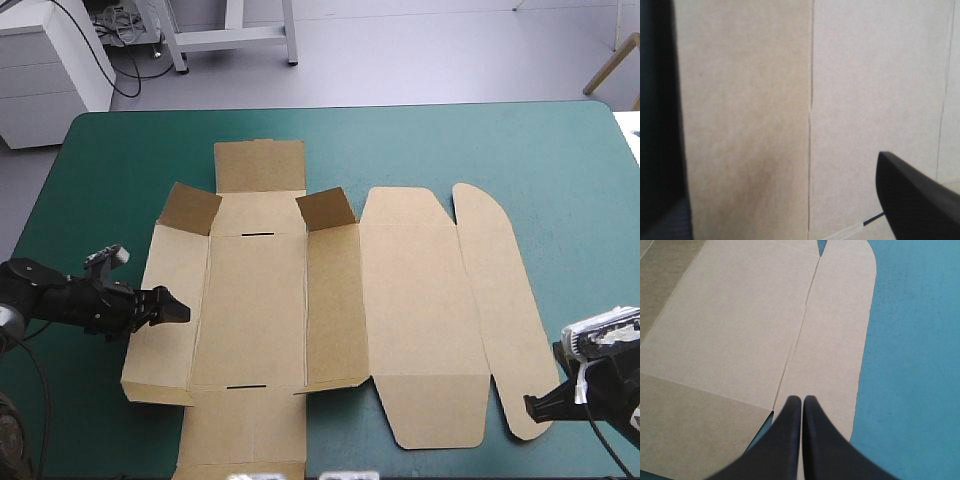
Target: Fold the box
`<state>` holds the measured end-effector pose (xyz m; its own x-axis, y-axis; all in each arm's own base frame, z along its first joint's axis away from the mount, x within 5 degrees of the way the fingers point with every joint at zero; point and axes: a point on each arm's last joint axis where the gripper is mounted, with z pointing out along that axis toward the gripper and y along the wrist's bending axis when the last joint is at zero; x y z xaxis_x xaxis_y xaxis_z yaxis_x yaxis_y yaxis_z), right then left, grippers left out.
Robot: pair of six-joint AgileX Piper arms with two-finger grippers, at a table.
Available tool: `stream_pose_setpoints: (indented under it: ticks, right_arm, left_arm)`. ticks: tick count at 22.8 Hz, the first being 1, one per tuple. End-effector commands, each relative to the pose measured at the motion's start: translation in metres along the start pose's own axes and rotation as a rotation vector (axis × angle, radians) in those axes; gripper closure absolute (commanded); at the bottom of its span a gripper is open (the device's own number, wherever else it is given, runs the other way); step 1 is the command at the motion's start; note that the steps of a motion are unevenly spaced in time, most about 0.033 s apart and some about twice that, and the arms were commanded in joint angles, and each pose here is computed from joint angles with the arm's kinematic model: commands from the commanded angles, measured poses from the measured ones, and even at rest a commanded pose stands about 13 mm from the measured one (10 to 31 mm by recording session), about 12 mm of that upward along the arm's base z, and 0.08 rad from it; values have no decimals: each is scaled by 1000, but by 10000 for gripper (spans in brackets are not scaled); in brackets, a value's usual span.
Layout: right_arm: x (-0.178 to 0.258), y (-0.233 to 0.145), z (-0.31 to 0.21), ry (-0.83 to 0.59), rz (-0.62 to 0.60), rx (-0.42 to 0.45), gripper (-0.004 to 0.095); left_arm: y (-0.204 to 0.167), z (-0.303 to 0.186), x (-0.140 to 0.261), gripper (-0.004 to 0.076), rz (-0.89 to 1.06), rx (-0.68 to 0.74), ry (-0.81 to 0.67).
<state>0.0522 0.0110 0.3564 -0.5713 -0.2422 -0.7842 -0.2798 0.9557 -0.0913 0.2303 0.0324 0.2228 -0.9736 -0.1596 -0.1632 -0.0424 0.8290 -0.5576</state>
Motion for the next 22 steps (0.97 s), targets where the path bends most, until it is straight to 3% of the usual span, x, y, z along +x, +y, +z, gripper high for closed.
stream_pose_setpoints:
  ticks: [1,11,13,17,21,22]
  right_arm:
    - [-10,-2,-4,-72,-8,15,912]
    - [-10,-1,-4,-70,-9,13,912]
    - [-10,-1,-4,-70,-9,13,912]
    - [-10,0,-4,-70,-5,-1,912]
    - [-10,0,-4,-71,-13,-8,912]
    - [-10,1,-4,-71,-15,-11,912]
  left_arm:
    - [-22,0,-5,144,68,38,-33]
    - [-33,-2,-12,167,99,57,-51]
    - [-36,-7,-20,221,118,63,-49]
    - [-36,3,-30,356,101,134,89]
    - [-36,19,-27,426,119,89,192]
    - [-39,24,-26,473,147,54,221]
